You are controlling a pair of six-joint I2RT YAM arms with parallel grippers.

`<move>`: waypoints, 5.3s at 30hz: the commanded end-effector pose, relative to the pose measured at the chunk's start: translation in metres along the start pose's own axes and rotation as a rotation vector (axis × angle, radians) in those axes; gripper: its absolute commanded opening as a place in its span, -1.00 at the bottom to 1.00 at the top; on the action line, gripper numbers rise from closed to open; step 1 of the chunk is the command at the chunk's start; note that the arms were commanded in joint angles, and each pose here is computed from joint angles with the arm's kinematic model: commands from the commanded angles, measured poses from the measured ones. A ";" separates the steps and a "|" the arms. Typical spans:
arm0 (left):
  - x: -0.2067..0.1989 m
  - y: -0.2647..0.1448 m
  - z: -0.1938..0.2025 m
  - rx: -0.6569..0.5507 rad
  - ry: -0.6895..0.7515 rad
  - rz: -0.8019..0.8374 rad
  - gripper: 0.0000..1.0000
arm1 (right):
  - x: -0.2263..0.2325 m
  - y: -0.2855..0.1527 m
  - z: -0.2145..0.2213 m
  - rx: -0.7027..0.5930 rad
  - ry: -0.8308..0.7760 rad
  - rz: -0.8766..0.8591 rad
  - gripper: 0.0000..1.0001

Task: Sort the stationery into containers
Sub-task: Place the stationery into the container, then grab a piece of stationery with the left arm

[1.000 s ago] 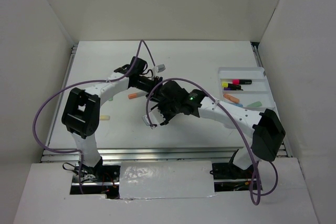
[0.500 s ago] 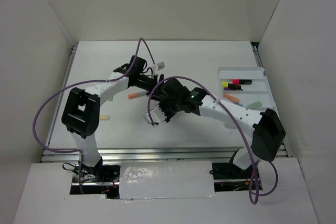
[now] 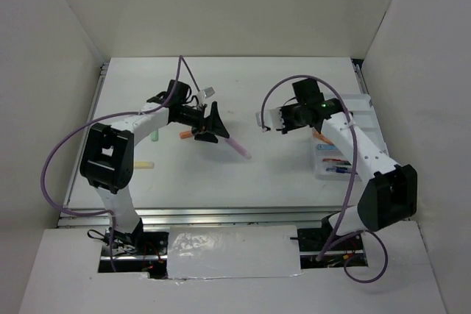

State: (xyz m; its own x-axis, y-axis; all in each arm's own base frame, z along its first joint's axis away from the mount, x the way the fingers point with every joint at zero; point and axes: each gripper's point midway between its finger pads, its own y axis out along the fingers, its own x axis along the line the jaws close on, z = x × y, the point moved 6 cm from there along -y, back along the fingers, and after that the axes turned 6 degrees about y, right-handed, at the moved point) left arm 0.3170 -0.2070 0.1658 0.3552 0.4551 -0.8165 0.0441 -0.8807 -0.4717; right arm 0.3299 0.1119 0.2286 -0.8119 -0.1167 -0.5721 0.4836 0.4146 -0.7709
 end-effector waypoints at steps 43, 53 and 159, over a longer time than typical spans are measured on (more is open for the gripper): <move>0.000 0.004 -0.012 0.021 0.007 0.074 0.99 | -0.041 0.061 0.135 0.585 0.341 -0.221 -0.90; -0.002 0.006 -0.017 0.036 0.002 0.096 0.99 | -0.027 0.061 0.171 0.668 0.339 -0.232 -0.87; -0.040 0.039 -0.018 0.233 0.883 0.109 -0.70 | 0.055 -0.094 -0.049 -0.387 0.634 0.207 0.06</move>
State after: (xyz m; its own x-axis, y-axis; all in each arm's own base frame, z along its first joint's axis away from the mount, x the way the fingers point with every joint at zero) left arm 0.3391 -0.2521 0.1495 0.9850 -0.0492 -0.1655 -0.1475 -0.7380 -0.6584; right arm 0.2188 0.1050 0.2711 -0.8189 0.5559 -0.1430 0.5444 0.6733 -0.5003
